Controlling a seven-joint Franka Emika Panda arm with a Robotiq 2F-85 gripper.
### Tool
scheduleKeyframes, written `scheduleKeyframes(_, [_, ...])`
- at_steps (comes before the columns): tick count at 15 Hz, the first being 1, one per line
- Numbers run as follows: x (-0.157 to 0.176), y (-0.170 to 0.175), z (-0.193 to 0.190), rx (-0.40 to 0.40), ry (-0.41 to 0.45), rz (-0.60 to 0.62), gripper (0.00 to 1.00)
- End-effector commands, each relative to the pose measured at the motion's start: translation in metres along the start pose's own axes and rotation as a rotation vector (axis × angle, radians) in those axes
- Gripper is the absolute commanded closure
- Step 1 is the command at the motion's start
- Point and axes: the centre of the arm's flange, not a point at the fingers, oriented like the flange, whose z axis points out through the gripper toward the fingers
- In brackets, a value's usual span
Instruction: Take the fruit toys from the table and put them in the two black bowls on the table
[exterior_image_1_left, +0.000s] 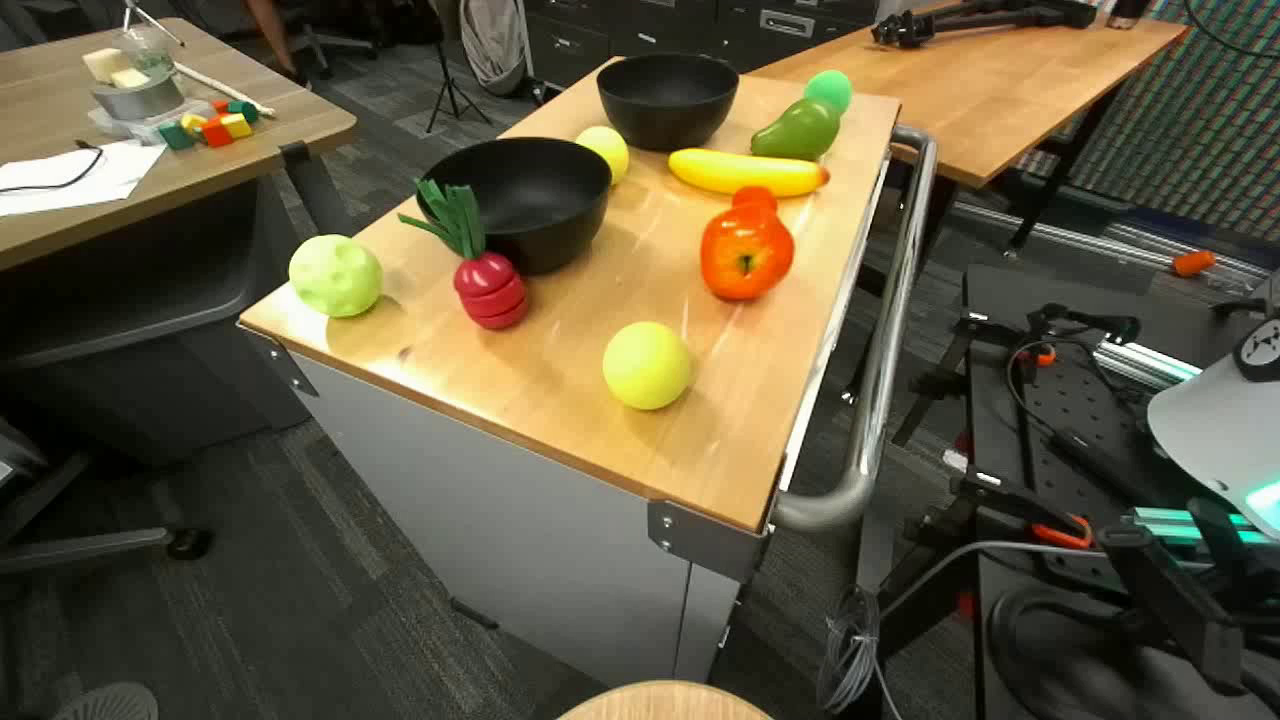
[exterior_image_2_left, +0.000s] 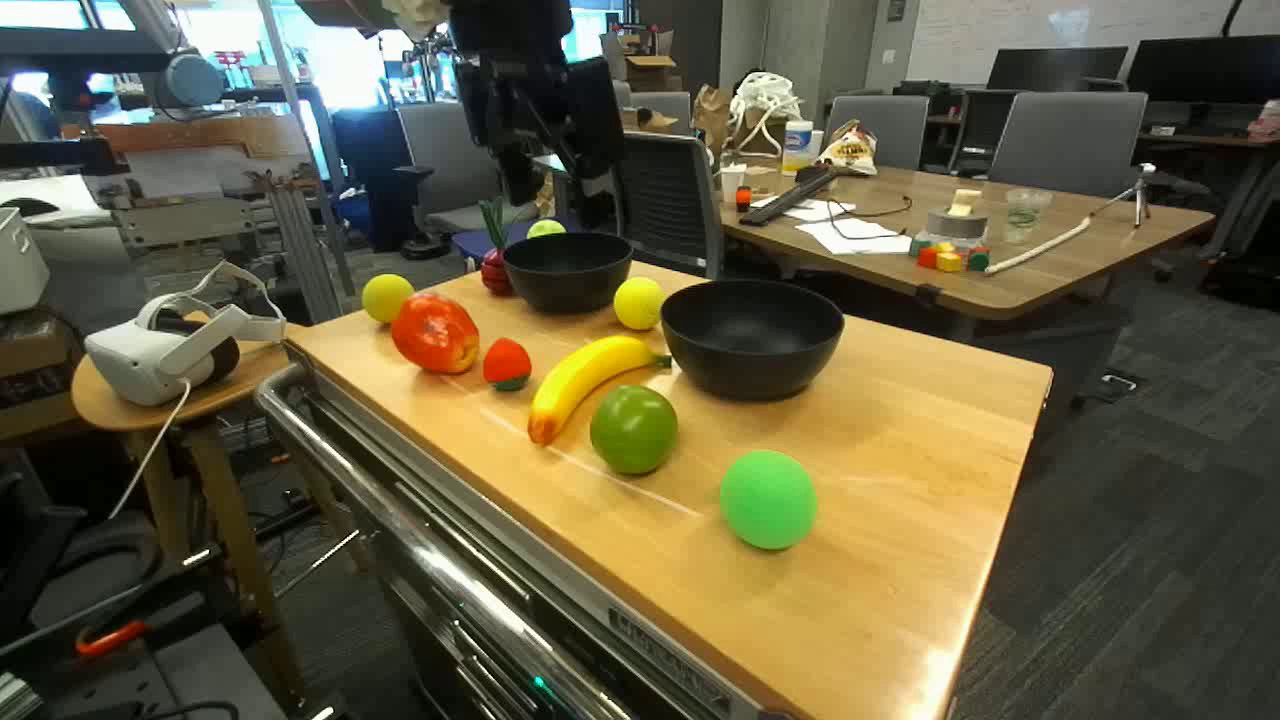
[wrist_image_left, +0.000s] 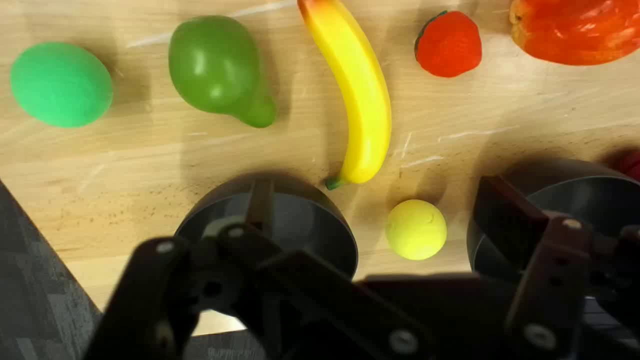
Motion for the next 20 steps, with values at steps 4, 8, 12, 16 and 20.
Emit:
scheduleKeyframes(4, [0.005, 0.0, -0.009, -0.001, 0.02, 0.001, 0.0])
scheduleKeyframes(8, [0.008, -0.001, -0.006, 0.015, 0.018, 0.004, 0.0])
scheduleKeyframes(12, [0.015, -0.022, 0.032, 0.072, -0.05, -0.025, 0.0])
scheduleKeyframes(16, [0.011, -0.043, 0.093, 0.071, -0.197, -0.174, 0.0])
scheduleKeyframes(20, [0.0, -0.042, 0.091, 0.056, -0.169, -0.118, 0.0])
